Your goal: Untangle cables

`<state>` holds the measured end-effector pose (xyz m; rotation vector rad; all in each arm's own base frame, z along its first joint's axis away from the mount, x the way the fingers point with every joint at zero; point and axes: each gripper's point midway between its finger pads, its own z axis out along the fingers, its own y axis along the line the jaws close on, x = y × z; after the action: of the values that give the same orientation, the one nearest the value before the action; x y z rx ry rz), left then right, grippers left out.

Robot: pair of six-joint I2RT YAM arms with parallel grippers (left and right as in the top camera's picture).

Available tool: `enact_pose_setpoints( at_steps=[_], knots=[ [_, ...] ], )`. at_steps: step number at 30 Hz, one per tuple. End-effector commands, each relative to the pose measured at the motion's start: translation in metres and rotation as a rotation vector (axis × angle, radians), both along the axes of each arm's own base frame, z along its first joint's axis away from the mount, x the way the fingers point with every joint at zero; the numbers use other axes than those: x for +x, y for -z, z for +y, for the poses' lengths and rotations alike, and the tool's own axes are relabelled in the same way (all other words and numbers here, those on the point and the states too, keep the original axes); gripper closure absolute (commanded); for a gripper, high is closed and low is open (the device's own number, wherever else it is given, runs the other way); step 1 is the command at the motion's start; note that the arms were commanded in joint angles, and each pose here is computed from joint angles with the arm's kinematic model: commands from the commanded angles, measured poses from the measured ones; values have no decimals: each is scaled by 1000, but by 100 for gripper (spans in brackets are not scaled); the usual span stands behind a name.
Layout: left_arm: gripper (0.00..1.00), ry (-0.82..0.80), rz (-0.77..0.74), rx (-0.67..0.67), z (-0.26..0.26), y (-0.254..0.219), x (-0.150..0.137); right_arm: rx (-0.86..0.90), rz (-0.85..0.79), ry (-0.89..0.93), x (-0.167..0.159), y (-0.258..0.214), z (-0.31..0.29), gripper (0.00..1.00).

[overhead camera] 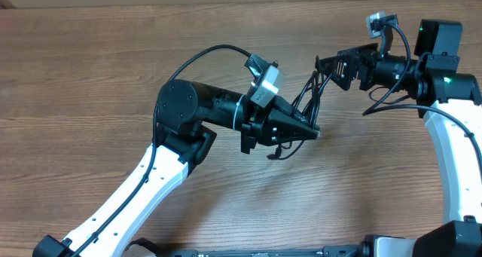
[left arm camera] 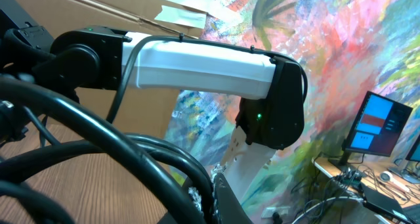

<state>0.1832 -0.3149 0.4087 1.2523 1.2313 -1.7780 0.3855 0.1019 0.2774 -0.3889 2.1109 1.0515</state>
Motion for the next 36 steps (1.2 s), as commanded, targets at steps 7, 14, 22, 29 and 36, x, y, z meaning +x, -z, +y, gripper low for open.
enact_pose_setpoints(
  at_steps=[7,14,22,29,36],
  knots=[
    [96,112,-32,31,5,-1,-26,-242,161,477,31,38,-72,0],
    [96,159,-21,65,8,3,-33,-282,171,545,34,42,-85,0],
    [96,233,15,130,14,10,-43,-350,170,624,36,46,-102,0],
    [96,247,63,162,15,13,-44,-374,170,651,36,47,-108,0],
    [96,247,87,175,15,13,-43,-463,180,746,35,52,-130,0]
  ],
)
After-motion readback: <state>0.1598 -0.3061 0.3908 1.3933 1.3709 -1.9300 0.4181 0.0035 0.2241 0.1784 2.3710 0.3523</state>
